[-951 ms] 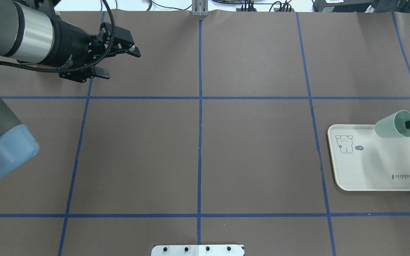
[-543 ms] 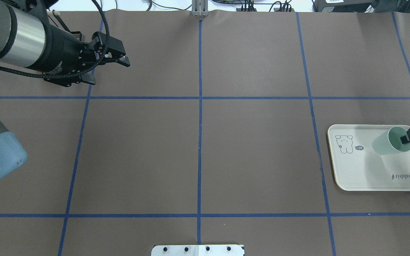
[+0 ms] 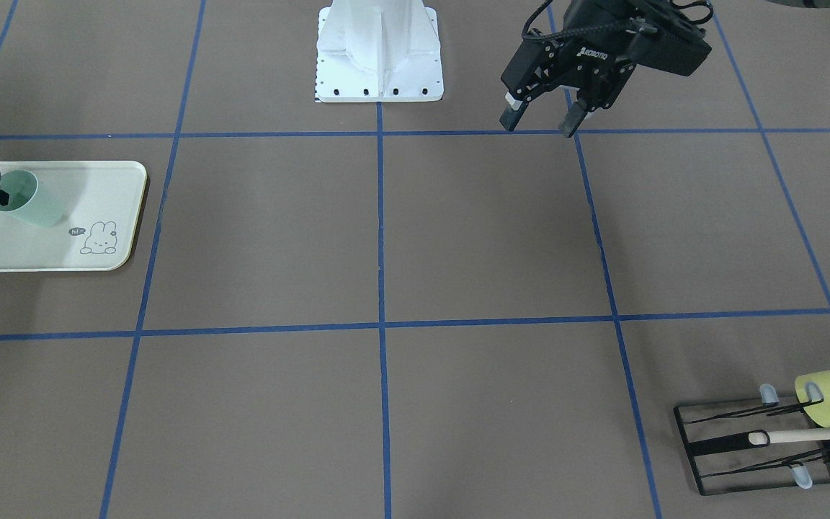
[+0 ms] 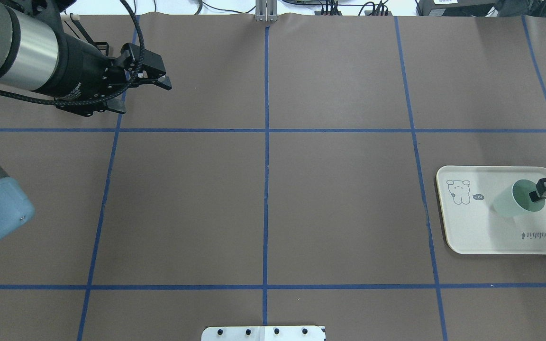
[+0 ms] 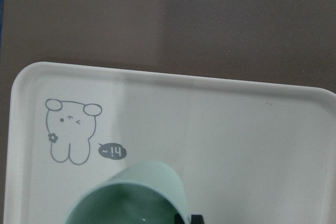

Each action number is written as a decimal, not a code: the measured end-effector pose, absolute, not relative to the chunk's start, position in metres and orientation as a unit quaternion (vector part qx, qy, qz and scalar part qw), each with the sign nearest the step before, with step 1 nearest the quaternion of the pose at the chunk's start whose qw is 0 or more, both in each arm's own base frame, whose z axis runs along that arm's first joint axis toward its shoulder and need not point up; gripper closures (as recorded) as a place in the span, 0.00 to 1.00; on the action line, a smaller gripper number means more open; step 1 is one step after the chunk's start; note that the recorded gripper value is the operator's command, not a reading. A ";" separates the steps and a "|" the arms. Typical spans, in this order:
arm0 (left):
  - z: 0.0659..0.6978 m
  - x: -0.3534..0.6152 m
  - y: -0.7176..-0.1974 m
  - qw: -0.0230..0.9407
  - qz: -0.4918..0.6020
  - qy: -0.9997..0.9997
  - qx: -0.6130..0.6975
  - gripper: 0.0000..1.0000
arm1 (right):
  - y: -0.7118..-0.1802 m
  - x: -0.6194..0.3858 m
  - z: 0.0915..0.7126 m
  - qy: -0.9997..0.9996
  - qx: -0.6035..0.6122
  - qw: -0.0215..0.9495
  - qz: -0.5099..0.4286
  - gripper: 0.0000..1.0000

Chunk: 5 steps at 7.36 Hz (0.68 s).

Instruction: Left arm grabs green cup and hands to right arm on tray

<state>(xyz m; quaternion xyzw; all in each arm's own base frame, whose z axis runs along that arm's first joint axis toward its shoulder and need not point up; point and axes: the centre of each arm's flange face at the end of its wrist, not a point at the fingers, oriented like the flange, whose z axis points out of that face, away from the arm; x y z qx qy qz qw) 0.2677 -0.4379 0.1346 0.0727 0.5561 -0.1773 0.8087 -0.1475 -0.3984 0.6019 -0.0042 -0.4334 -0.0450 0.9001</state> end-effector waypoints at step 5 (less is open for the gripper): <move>0.138 0.269 -0.437 0.818 -0.170 0.546 0.069 0.00 | -0.402 -0.132 0.584 -0.442 0.012 0.896 -0.035 0.00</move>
